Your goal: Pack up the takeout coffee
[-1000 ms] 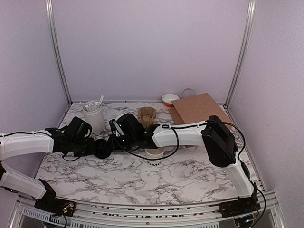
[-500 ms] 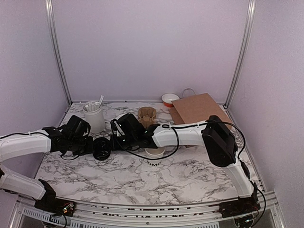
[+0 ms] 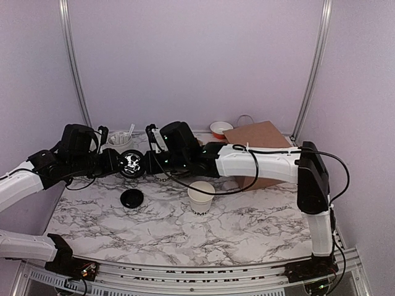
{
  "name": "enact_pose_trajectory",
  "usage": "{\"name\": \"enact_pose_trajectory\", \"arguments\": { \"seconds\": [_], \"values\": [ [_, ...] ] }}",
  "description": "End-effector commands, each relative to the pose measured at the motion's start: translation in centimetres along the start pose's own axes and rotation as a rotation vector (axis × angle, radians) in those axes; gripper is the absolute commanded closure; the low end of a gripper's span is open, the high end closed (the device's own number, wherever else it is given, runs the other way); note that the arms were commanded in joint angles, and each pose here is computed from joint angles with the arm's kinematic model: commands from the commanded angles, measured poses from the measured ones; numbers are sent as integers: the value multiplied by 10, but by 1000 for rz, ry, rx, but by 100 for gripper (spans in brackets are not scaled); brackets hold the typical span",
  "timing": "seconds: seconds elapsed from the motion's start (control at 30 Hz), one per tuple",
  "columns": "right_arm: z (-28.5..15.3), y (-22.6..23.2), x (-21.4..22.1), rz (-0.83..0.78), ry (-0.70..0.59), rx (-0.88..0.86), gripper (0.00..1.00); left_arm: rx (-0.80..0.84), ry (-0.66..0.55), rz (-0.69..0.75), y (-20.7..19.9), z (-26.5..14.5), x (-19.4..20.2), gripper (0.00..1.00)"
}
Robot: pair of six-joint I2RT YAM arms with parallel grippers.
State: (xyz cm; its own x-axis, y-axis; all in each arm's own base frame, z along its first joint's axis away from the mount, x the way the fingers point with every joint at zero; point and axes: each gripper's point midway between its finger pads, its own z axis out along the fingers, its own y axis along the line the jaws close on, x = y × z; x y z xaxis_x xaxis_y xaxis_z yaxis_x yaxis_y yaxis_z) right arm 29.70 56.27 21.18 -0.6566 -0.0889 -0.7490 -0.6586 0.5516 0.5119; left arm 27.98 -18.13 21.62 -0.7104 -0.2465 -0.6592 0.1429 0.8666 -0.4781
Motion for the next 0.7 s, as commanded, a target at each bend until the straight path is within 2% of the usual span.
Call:
{"name": "enact_pose_trajectory", "arguments": {
  "seconds": [0.0,0.37,0.67],
  "values": [
    [-33,4,-31,-111,-97,84,97,92,-5,0,-28,-14,-18,66],
    [-99,-14,-63,-253,-219,270,97,317,88,34,-87,-13,-29,66],
    [-151,-41,-80,-377,-334,476,97,549,150,-105,-132,-21,-35,66]
  ]
}}
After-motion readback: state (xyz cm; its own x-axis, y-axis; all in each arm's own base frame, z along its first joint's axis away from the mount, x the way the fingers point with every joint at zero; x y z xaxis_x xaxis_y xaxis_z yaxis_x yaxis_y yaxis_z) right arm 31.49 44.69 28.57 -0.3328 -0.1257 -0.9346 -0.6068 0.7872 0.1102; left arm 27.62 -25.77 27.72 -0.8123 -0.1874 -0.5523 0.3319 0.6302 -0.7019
